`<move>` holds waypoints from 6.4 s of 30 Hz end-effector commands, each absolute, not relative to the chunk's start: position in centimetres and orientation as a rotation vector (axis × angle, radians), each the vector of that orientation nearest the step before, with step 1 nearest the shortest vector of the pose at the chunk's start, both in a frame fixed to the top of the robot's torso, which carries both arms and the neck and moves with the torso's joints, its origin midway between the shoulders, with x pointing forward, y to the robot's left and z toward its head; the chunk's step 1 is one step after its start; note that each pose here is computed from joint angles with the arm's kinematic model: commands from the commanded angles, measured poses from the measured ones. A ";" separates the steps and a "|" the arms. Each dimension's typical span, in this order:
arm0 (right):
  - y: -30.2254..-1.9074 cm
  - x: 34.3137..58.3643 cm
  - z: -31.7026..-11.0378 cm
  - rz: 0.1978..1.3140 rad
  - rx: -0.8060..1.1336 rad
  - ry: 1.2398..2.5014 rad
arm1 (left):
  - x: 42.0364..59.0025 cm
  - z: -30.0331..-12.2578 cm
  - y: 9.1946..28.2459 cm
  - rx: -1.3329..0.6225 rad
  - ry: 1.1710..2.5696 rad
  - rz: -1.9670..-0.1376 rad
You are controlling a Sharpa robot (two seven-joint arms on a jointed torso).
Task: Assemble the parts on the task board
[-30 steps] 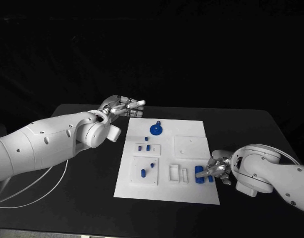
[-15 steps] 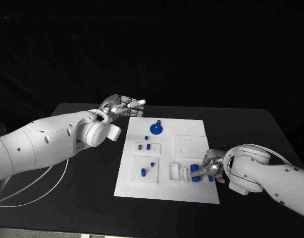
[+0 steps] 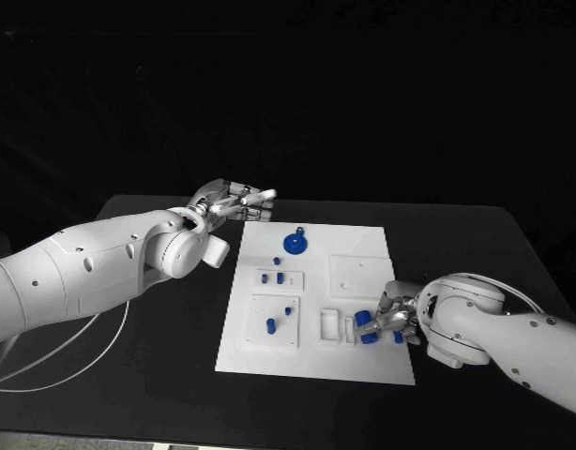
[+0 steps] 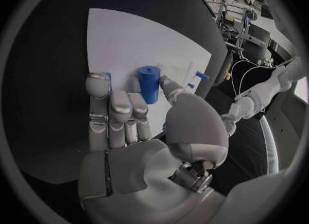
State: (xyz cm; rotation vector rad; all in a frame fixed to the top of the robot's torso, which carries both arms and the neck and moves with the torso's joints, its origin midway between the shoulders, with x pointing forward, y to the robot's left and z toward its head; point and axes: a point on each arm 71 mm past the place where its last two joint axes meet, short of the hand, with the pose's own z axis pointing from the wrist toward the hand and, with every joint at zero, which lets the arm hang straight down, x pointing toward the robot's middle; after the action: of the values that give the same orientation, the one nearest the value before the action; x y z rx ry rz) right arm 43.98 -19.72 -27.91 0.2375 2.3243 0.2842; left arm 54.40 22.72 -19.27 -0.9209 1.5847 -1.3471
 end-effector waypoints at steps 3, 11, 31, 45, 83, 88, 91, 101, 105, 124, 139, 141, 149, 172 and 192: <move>-20.4 43.4 -29.1 0.172 0.242 2.361 | 54.3 -19.2 22.4 -0.919 1.596 -1.372; -20.5 43.4 -29.1 0.171 0.248 2.355 | 54.1 -19.3 22.0 -0.860 1.643 -1.375; -20.3 42.9 -27.4 0.333 0.448 2.289 | 54.1 -19.2 22.1 -0.837 1.649 -1.372; -19.8 42.7 -26.2 0.406 0.515 2.280 | 54.2 -19.2 22.1 -0.836 1.645 -1.372; -16.5 42.7 -27.4 0.420 0.447 2.330 | 54.0 -19.2 21.5 -0.800 1.670 -1.379; -16.3 42.6 -27.5 0.417 0.432 2.341 | 54.0 -19.2 21.5 -0.797 1.672 -1.379; -16.2 42.7 -27.6 0.411 0.425 2.338 | 54.0 -19.2 21.4 -0.797 1.673 -1.379; -15.8 42.7 -27.8 0.404 0.409 2.326 | 54.0 -19.2 21.4 -0.796 1.676 -1.380; -15.7 42.8 -27.8 0.401 0.404 2.320 | 54.0 -19.3 21.4 -0.796 1.678 -1.381; -15.3 42.4 -27.5 0.443 0.359 2.311 | 54.0 -19.3 21.5 -0.802 1.682 -1.377; -15.8 41.9 -26.7 0.438 0.326 2.286 | 54.1 -19.4 21.8 -0.845 1.681 -1.381; -15.8 41.9 -26.7 0.439 0.324 2.285 | 54.1 -19.4 21.8 -0.846 1.680 -1.381; -15.6 41.7 -26.6 0.452 0.309 2.295 | 54.2 -19.4 21.9 -0.849 1.680 -1.380; -15.1 41.3 -26.2 0.476 0.258 2.297 | 54.2 -19.5 22.1 -0.860 1.679 -1.376; -14.7 42.0 -26.5 0.480 0.292 2.269 | 54.3 -19.5 22.2 -0.882 1.680 -1.383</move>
State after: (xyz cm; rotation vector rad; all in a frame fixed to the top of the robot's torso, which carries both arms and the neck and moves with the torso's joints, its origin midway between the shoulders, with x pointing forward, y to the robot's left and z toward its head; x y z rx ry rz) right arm 41.84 -14.68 -26.57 0.2943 2.2892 0.4793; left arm 54.29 22.41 -19.60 -0.8784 1.6763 -1.3604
